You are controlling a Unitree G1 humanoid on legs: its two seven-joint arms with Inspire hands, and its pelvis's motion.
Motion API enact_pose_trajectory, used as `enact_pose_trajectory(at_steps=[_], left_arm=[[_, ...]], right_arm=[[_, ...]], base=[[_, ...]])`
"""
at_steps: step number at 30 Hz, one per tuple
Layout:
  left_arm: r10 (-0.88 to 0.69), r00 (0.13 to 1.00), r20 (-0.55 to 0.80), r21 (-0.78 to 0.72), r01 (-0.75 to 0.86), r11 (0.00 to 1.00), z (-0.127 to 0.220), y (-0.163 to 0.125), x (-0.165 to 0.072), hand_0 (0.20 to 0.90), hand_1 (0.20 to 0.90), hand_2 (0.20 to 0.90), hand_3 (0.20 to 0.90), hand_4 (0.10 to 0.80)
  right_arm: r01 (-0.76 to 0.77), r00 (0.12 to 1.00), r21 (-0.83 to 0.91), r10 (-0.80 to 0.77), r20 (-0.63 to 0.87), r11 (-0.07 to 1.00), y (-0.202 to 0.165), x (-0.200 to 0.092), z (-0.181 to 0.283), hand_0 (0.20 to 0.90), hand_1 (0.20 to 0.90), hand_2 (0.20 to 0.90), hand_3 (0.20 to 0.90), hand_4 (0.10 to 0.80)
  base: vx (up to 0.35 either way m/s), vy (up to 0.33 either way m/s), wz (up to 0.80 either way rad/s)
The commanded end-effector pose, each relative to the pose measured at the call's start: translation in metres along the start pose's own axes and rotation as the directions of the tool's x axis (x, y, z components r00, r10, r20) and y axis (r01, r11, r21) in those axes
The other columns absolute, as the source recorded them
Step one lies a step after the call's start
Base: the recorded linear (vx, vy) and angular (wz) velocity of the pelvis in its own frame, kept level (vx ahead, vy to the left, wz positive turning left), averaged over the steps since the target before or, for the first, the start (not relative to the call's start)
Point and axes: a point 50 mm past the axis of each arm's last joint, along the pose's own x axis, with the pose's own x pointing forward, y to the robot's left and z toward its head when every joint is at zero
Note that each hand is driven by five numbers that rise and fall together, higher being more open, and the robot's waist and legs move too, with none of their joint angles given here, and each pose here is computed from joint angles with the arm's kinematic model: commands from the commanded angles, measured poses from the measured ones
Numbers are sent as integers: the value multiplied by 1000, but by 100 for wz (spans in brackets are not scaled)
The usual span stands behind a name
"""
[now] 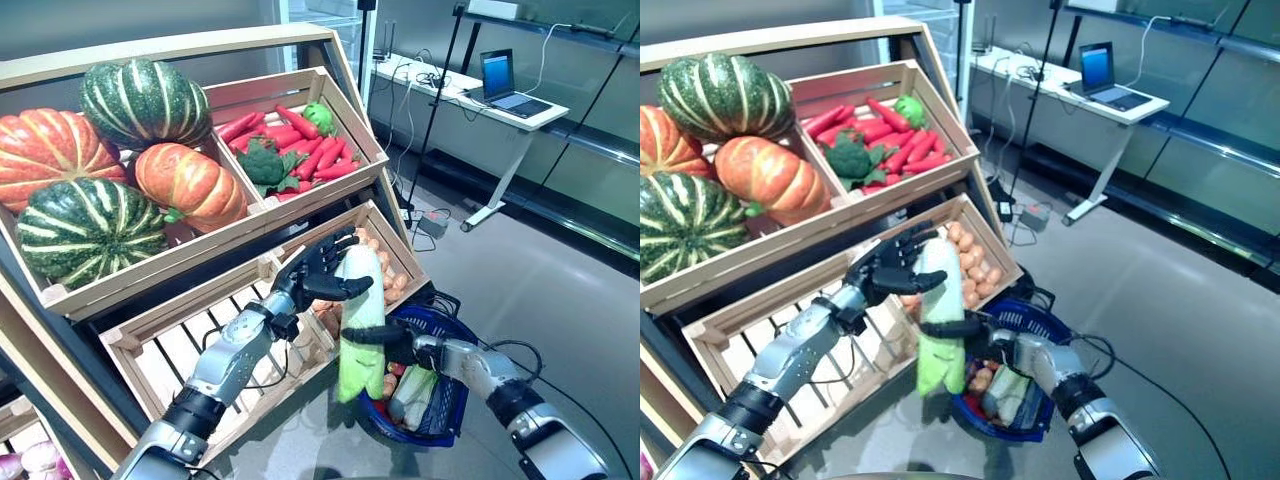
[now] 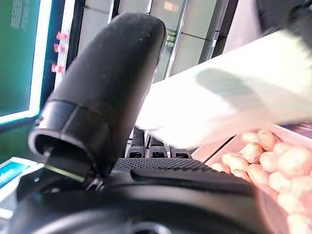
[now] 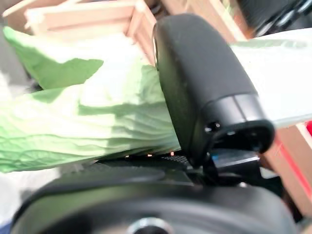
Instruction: Put vegetables into the basket
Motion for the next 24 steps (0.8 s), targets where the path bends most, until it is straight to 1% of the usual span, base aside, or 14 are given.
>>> enact_pose_trajectory(at_steps=[1, 8, 12, 15, 18, 21, 22, 24], left_arm=[[-72, 936, 345, 124, 31, 992, 81, -5, 19, 900, 900, 900, 900, 800], [7, 937, 350, 128, -55, 990, 81, 12, 13, 900, 900, 900, 900, 800], [64, 946, 319, 130, -110, 985, 72, 24, 10, 900, 900, 900, 900, 800], [95, 953, 289, 159, -146, 976, 63, 33, 4, 900, 900, 900, 900, 800], [135, 961, 241, 144, -173, 974, 49, 43, -6, 900, 900, 900, 900, 800], [194, 960, 202, 106, -218, 970, 34, 49, -15, 900, 900, 900, 900, 800], [236, 957, 167, 63, -249, 967, 21, 54, -21, 900, 900, 900, 900, 800], [275, 953, 126, 32, -281, 959, 6, 57, -26, 900, 900, 900, 900, 800]], right_arm=[[80, 986, 21, -82, 143, 997, -27, -21, 30, 300, 300, 300, 300, 400], [146, 976, 117, -163, 147, 982, -53, -39, 10, 300, 300, 300, 300, 400], [214, 950, 181, -248, 192, 960, -68, -53, 6, 300, 300, 300, 300, 400], [265, 921, 234, -317, 227, 935, -80, -65, 2, 300, 300, 300, 300, 400], [321, 874, 313, -406, 265, 894, -93, -79, -3, 300, 300, 300, 300, 400], [347, 837, 367, -462, 294, 863, -98, -86, -5, 300, 300, 300, 300, 400], [380, 805, 393, -509, 306, 837, -102, -89, -3, 300, 300, 300, 300, 400], [406, 767, 407, -547, 336, 819, -103, -89, 6, 300, 300, 300, 300, 400]], base=[[23, -6, -7], [16, -7, -12], [6, -5, -1], [27, -35, -6], [51, -54, -5], [63, -88, -2], [63, -134, -3], [29, -142, -2]])
